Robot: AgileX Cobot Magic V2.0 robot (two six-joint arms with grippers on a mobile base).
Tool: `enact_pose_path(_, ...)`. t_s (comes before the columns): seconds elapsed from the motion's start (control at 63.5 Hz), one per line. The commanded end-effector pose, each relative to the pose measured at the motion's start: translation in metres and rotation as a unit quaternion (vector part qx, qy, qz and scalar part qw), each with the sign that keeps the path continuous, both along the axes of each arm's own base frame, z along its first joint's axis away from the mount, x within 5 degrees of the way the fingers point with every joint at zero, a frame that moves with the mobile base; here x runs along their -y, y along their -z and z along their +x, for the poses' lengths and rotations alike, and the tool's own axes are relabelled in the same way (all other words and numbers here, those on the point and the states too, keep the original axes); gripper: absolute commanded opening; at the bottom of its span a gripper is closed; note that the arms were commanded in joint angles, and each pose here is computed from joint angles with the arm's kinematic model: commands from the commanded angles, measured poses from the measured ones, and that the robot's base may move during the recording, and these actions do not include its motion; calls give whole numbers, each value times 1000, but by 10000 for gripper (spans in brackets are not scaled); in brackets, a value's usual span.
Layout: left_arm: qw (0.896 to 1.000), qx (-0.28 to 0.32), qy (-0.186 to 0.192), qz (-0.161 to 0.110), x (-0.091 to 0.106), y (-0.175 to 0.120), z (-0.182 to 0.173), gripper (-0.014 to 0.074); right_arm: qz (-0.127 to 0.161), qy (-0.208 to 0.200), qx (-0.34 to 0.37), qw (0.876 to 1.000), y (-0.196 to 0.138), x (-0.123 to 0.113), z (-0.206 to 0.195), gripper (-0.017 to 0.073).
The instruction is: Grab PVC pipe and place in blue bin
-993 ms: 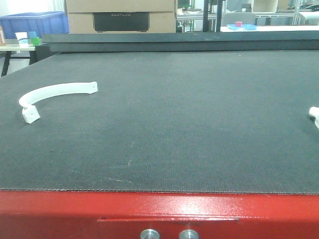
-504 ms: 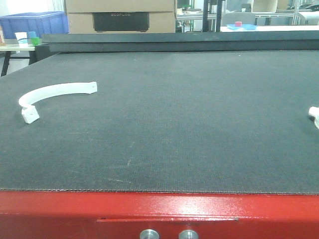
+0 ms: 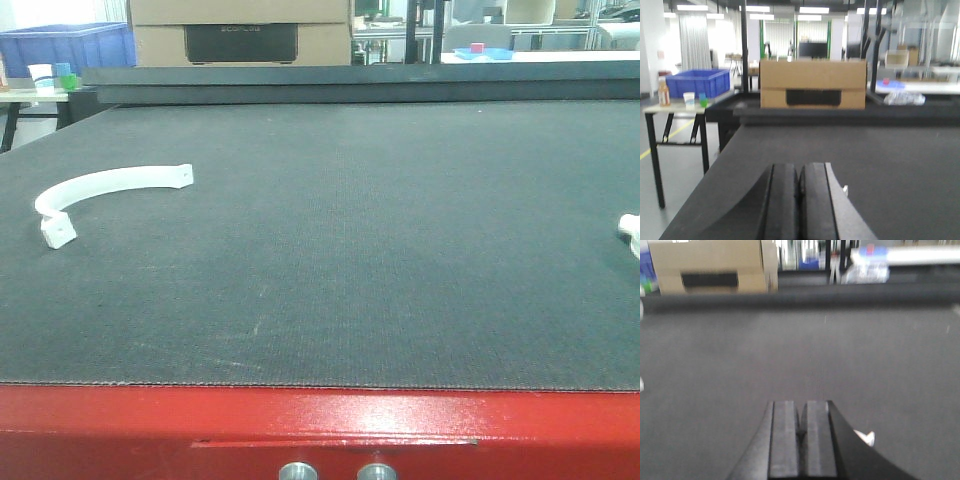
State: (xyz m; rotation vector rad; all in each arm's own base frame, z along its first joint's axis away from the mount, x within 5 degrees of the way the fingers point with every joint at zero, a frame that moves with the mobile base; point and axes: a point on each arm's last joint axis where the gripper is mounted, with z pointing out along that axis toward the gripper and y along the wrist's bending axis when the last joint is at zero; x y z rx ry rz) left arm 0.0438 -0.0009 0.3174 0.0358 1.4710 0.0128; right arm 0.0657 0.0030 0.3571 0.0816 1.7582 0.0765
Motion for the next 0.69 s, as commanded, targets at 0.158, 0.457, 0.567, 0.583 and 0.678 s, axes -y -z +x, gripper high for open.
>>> enact_pose_path(0.158, 997, -79, -5, 12, 0, -26, 40, -111, 5, -16, -74, 997, -13, 1, 35, -162)
enact_pose_path(0.457, 985, -173, -2, 6, 1, -40, 114, -111, 40, -39, -150, 987, -10, -3, 73, -162)
enact_pose_path(0.567, 981, -195, 2, -13, 2, -39, 132, -111, 40, -38, -151, 987, -9, -2, 77, -162)
enact_pose_path(0.583, 981, -195, 2, -13, 2, -39, 133, -111, 40, -37, -149, 987, -10, -2, 77, -162)
enact_pose_path(0.678, 982, -187, 2, -13, 2, -39, 139, -111, 39, -29, -111, 993, -16, 0, 79, -162)
